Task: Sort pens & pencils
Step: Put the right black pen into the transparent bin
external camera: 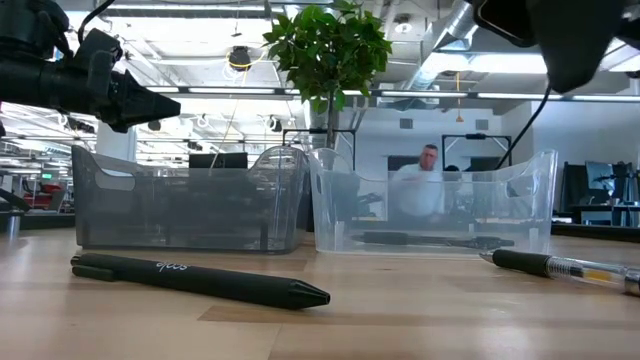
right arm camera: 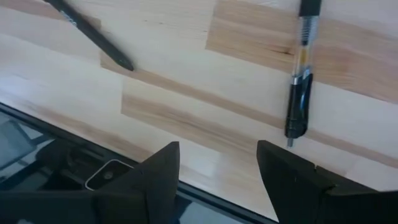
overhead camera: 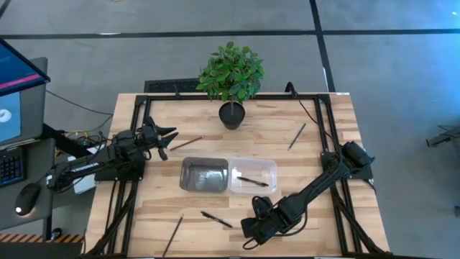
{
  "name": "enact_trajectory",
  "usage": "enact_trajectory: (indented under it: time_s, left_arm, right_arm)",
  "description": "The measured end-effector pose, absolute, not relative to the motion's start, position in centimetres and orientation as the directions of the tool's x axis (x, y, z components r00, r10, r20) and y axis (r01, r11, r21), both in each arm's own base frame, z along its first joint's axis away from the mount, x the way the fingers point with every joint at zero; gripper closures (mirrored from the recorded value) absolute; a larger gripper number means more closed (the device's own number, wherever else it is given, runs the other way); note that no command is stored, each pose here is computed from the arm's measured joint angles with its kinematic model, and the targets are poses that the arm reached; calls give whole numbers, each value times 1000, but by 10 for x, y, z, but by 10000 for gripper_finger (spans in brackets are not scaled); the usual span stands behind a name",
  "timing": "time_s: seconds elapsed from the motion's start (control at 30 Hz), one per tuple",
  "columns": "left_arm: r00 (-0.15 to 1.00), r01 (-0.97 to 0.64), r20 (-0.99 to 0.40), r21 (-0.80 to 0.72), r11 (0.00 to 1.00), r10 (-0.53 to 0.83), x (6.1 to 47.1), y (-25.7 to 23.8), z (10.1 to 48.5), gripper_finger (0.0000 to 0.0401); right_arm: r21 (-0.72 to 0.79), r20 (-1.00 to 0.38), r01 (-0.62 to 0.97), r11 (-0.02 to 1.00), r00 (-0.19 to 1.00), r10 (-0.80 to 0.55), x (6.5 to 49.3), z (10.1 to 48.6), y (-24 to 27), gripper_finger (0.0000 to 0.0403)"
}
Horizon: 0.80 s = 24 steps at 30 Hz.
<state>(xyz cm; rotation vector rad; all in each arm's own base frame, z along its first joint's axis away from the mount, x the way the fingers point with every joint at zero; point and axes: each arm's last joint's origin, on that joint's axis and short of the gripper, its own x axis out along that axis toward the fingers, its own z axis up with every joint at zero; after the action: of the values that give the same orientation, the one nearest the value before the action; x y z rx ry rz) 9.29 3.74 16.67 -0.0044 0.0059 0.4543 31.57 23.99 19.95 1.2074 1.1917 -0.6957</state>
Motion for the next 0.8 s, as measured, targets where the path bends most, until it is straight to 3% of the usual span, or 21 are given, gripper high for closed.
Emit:
enact_trajectory:
  time_s: [0.4, 0.57, 0.8]
  left_arm:
    - [899, -439, -7, -3, 899, 439, 93, 37, 167, 307]
    - [899, -439, -7, -3, 899, 439, 93, 37, 167, 307]
    - [899, -438, -6, -3, 899, 438, 93, 37, 167, 307]
  right_arm:
    - [246, -967, 926, 285, 215, 136, 310, 197, 236, 163]
    - [172, -979, 939, 297, 130, 155, 312, 176, 240, 163]
    - [148, -983, 942, 300, 106, 151, 315, 160, 243, 163]
